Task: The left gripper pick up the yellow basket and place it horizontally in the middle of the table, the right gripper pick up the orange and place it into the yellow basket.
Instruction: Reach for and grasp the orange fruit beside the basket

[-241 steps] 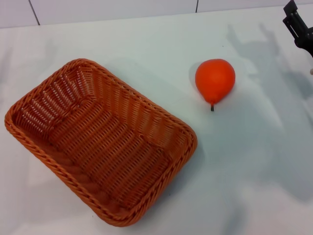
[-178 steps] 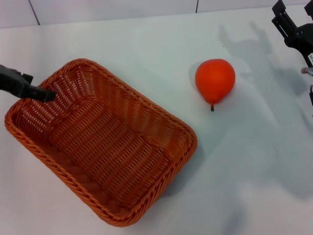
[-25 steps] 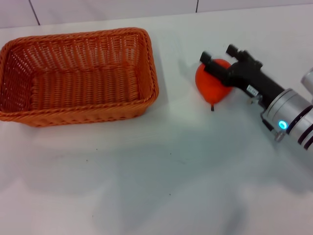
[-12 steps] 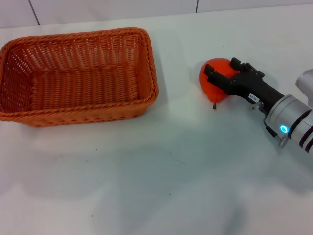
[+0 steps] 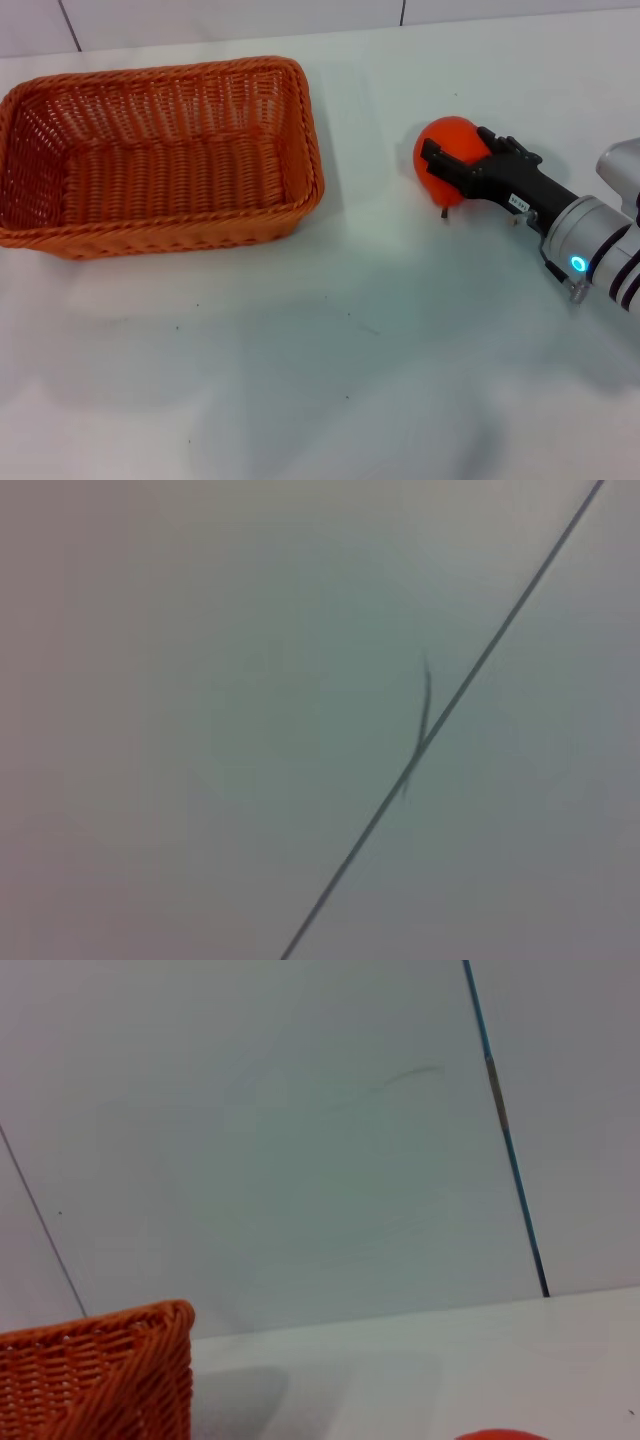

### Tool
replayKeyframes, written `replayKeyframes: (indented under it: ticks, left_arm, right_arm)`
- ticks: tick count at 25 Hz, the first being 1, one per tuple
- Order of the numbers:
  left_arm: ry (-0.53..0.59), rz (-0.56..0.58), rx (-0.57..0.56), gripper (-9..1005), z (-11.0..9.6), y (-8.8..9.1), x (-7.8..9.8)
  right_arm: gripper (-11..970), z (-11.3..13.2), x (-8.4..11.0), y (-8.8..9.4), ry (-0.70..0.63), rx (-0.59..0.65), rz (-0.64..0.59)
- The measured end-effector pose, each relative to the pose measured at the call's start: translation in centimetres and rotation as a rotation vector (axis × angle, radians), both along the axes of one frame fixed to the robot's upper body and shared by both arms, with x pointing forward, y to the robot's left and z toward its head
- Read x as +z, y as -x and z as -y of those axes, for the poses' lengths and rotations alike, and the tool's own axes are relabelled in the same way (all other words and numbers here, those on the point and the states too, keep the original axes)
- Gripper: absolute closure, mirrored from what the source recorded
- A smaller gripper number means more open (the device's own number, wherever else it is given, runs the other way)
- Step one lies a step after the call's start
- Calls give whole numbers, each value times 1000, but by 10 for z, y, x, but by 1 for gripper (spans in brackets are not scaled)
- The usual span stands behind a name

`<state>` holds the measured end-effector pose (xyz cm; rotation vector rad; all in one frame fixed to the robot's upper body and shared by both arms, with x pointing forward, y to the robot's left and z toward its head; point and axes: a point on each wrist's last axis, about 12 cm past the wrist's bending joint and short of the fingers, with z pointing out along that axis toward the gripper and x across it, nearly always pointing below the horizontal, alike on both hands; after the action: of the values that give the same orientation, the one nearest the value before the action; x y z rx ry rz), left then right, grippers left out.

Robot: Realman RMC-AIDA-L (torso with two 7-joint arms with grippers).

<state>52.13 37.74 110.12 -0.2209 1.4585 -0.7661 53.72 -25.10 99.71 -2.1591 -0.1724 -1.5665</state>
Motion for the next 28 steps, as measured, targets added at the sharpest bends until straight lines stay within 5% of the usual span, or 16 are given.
replayKeyframes:
  ticks: [10,20,28]
  left_arm:
    - [4,3,-8,74,-1,5,-2]
    - [0,14,9,75,-4,8,-1]
    - [-11,24,48,75,-12,10,0]
  right_arm:
    - [90,3,-2,3,-2,-14,-7]
    - [526,3,-1,4,-7,-12,0]
    - [640,5,20,3,-116,-12,158]
